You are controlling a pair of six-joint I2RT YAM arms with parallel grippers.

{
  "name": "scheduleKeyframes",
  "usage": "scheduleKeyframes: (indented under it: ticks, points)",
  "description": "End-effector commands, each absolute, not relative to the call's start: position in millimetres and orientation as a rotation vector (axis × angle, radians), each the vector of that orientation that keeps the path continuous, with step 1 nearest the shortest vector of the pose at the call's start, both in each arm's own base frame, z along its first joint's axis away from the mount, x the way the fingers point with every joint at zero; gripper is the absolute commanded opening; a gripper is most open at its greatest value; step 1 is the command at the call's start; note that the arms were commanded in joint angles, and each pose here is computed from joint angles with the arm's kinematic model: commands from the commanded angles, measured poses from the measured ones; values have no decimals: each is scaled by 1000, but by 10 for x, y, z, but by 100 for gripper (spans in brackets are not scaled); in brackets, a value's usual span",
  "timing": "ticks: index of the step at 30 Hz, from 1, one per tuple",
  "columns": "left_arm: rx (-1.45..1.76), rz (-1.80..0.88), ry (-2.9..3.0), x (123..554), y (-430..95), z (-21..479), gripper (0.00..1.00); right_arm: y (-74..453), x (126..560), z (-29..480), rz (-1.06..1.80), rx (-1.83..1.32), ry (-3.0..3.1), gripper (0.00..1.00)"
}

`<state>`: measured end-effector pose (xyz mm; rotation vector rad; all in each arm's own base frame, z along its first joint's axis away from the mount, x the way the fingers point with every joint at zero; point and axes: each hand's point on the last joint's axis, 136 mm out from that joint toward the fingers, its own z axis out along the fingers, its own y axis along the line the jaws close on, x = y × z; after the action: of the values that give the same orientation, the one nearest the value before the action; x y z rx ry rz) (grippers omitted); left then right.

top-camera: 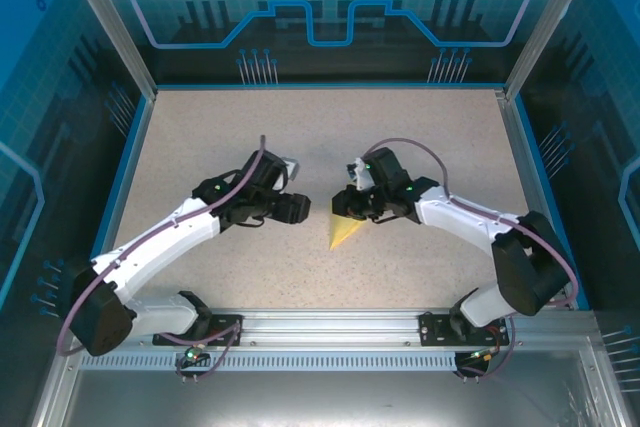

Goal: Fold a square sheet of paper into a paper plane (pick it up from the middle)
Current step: Turn over the paper at the center of the table, then fold the wing for the fifth time at the center of the table.

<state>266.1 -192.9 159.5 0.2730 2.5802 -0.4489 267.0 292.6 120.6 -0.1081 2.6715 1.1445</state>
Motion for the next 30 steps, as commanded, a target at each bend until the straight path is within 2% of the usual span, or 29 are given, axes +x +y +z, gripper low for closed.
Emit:
scheduleKeyframes:
  ticks: [1,6,14,20,30]
  points:
    - [80,-519,2668,2621,-1785,1420,71,3068,2690,1075,1043,-124,2714,16]
    - [-58,-583,2696,2672,-1646,1252,71,3133,2639,825,887,-171,2801,16]
    - [-42,-597,2719,2675,-1664,1170,71,2872,2566,446,631,-173,2915,16]
    - [-31,-644,2738,2702,-1751,1143,71,2697,2544,333,546,-130,2938,15]
    - [-7,-726,2772,2779,-1933,1094,70,2469,2484,108,565,-21,2964,14]
